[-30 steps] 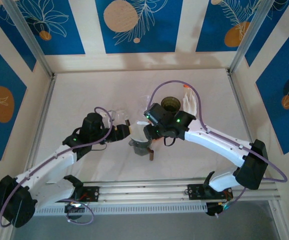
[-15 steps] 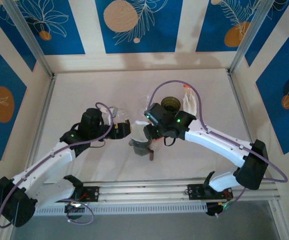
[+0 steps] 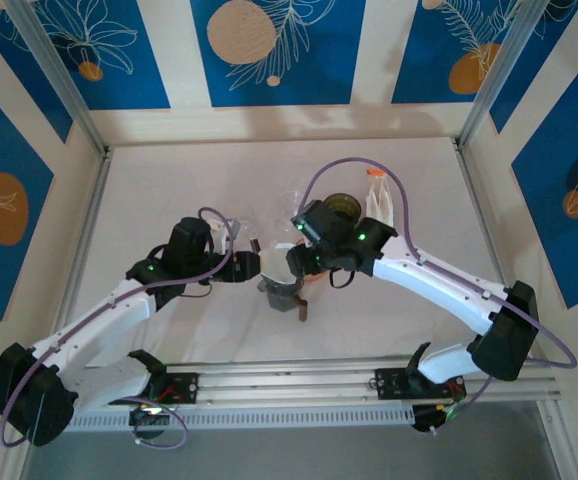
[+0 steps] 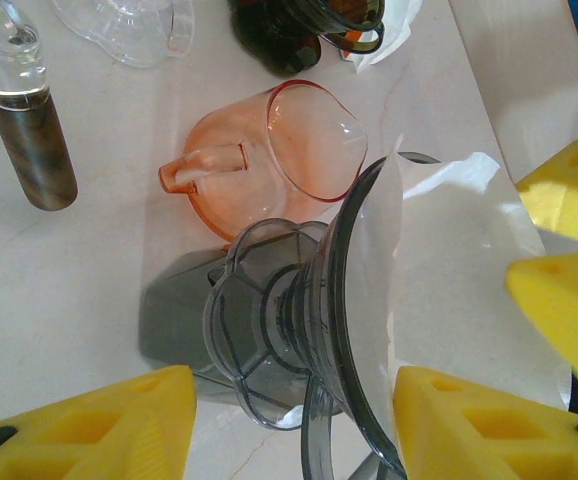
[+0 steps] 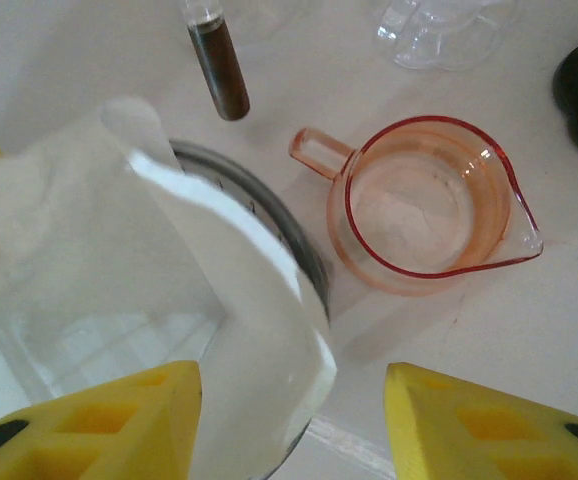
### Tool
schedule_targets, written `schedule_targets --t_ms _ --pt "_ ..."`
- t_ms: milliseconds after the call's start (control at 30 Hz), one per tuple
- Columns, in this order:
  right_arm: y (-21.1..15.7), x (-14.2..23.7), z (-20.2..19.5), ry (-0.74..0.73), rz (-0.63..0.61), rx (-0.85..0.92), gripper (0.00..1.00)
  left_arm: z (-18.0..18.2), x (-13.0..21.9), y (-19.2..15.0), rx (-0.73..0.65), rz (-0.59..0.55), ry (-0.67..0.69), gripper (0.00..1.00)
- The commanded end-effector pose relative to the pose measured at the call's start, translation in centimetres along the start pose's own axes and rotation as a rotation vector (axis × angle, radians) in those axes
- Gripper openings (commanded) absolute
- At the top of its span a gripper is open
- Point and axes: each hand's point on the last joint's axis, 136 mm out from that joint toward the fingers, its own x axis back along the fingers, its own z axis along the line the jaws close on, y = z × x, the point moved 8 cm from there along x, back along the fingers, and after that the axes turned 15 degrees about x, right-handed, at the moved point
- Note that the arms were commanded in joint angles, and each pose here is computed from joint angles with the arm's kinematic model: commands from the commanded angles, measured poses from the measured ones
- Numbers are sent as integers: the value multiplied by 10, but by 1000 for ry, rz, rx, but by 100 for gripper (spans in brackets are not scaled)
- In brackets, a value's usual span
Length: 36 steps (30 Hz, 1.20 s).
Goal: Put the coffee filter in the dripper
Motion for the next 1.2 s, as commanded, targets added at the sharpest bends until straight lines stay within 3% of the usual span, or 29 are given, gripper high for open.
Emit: schedule_targets --t_ms 0,300,467,600,867,1167 --pt "16 23 -6 106 -41 -39 52 -2 0 -2 -17 8 5 55" --pt "18 6 8 162 64 22 55 -1 -3 -2 -6 11 4 54" --pt "20 -13 12 123 121 60 57 -1 -2 -2 -9 10 4 54" --pt "20 -22 12 104 151 75 65 1 -4 -4 -7 18 5 54" --pt "28 -5 7 52 92 91 67 3 -5 -5 2 19 3 54" --pt "19 -30 13 96 191 100 72 4 -6 -5 10 15 6 54"
